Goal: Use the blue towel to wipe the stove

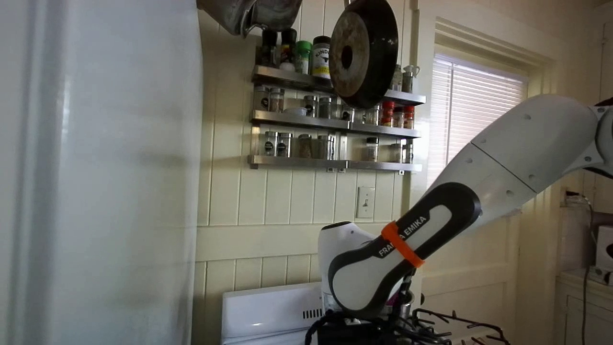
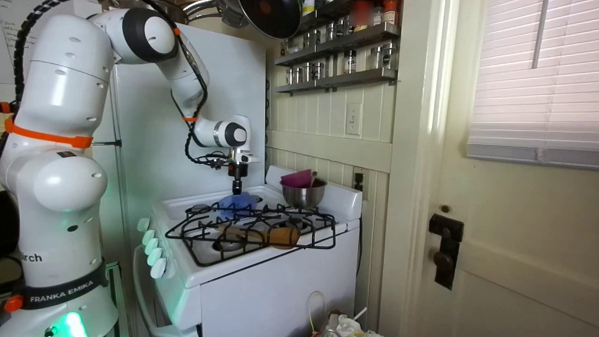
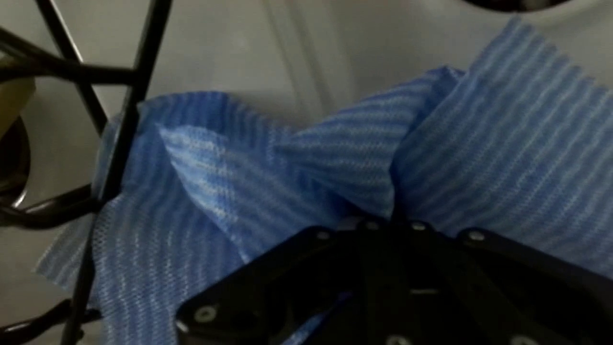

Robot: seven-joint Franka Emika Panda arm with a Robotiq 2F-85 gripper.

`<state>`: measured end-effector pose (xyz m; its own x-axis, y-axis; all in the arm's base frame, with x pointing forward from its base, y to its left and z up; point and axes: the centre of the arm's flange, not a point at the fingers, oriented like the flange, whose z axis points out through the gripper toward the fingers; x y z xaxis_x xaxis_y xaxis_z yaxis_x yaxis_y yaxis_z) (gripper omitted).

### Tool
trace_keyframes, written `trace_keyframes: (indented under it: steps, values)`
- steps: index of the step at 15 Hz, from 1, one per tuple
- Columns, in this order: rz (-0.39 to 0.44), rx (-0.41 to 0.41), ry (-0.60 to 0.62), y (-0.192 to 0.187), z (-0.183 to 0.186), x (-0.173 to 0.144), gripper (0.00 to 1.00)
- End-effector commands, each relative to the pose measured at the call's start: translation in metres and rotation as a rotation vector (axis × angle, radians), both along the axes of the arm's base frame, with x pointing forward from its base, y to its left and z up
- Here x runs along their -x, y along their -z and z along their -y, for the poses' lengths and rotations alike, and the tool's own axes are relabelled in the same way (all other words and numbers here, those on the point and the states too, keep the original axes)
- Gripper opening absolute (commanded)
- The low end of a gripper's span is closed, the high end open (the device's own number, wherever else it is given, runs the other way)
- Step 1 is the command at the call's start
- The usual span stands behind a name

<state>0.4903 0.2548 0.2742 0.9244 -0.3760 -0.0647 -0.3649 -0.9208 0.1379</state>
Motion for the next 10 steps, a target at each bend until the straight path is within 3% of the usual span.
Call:
trace_keyframes:
  steps: [1,10]
  values:
    - [-0.017,0.033,-0.031,0.005,0.009,-0.038,0.01]
    - [-0.022,-0.032,-0.098,0.001,0.023,-0.109,0.01]
